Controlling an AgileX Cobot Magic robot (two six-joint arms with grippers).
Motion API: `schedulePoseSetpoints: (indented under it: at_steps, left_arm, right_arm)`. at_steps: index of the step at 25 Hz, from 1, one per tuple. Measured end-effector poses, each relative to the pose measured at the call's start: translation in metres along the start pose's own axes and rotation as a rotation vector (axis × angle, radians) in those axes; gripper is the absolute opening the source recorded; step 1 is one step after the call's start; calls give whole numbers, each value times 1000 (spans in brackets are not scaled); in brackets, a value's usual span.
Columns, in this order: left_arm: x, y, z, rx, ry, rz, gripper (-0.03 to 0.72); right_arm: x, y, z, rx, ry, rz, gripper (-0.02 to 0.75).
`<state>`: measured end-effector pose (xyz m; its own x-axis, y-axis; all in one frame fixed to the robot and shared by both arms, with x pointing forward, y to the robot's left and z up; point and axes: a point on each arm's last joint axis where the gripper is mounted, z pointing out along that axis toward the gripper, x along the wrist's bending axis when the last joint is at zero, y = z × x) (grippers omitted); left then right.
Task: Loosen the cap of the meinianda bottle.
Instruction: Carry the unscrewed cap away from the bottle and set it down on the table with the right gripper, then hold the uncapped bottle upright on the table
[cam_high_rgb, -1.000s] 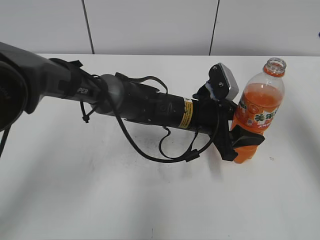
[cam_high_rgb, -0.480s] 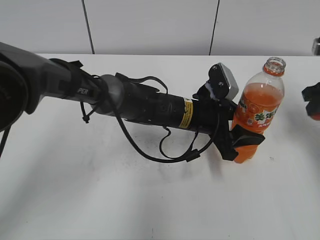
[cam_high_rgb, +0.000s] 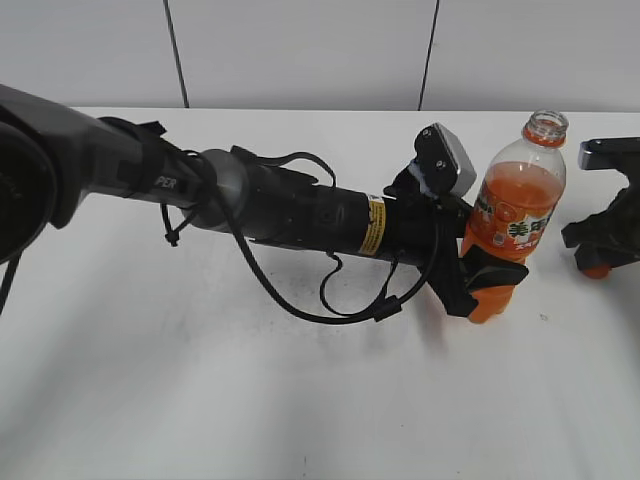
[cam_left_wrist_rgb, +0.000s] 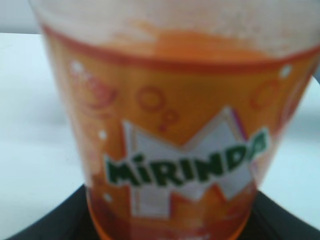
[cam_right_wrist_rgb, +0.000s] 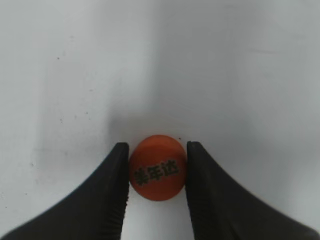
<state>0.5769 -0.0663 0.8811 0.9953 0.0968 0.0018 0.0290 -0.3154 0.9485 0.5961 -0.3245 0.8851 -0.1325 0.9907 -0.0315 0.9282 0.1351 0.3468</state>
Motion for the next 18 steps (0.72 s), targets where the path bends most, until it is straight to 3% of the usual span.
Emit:
schedulePoseSetpoints:
  at_steps: [6,12,18]
  left_arm:
    - [0,0,0,0,1,-1,405]
    - [0,0,0,1,2,-1,405]
    - [1,-1,0,7,12,-3,405]
  right_arm:
    - [1,-1,2,4,15,34,290]
    - [3,-1,2,15,36,75,604]
    - [3,2,-7,-8,35,77,593]
